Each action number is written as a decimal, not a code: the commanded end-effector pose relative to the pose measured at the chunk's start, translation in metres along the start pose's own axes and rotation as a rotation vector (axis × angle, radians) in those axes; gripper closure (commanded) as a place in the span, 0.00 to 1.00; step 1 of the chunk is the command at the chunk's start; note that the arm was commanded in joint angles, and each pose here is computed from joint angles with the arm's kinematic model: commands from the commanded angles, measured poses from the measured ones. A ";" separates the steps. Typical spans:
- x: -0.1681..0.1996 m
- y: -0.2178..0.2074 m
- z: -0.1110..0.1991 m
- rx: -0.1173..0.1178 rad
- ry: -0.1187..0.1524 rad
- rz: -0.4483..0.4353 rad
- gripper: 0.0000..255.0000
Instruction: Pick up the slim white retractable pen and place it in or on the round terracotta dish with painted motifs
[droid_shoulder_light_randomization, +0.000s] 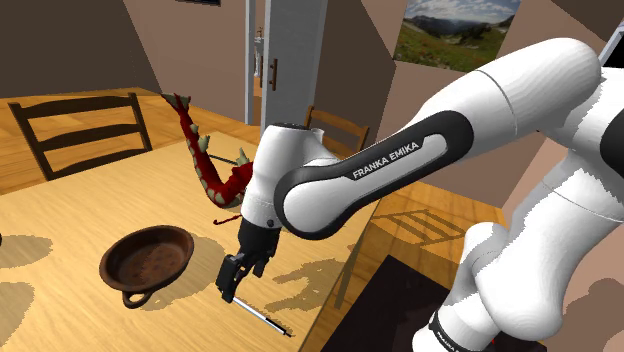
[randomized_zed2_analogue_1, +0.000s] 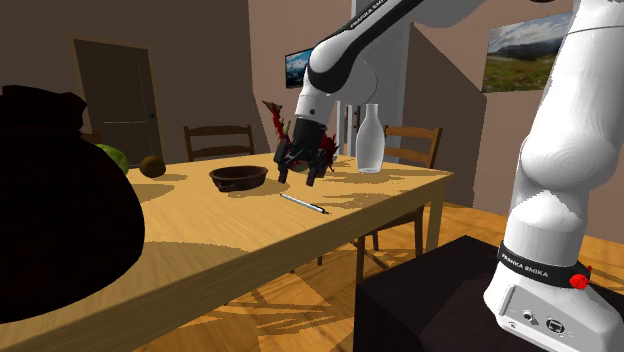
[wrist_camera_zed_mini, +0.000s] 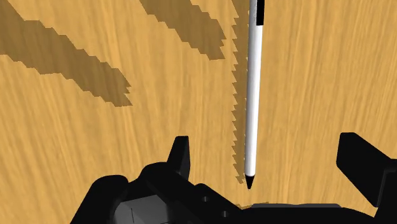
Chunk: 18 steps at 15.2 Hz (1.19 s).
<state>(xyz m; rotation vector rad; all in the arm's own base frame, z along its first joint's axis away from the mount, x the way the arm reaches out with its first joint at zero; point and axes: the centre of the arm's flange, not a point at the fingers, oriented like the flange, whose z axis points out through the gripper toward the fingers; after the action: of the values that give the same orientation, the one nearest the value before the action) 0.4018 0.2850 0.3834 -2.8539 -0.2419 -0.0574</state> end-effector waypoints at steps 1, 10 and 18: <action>0.000 0.000 0.012 0.001 0.000 0.000 0.00; 0.000 0.000 0.025 0.001 0.000 0.000 0.00; 0.000 0.000 0.025 0.001 0.000 0.000 1.00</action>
<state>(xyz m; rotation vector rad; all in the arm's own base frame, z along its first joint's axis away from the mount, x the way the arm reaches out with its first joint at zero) 0.4022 0.2918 0.3590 -2.8530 -0.2421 -0.0580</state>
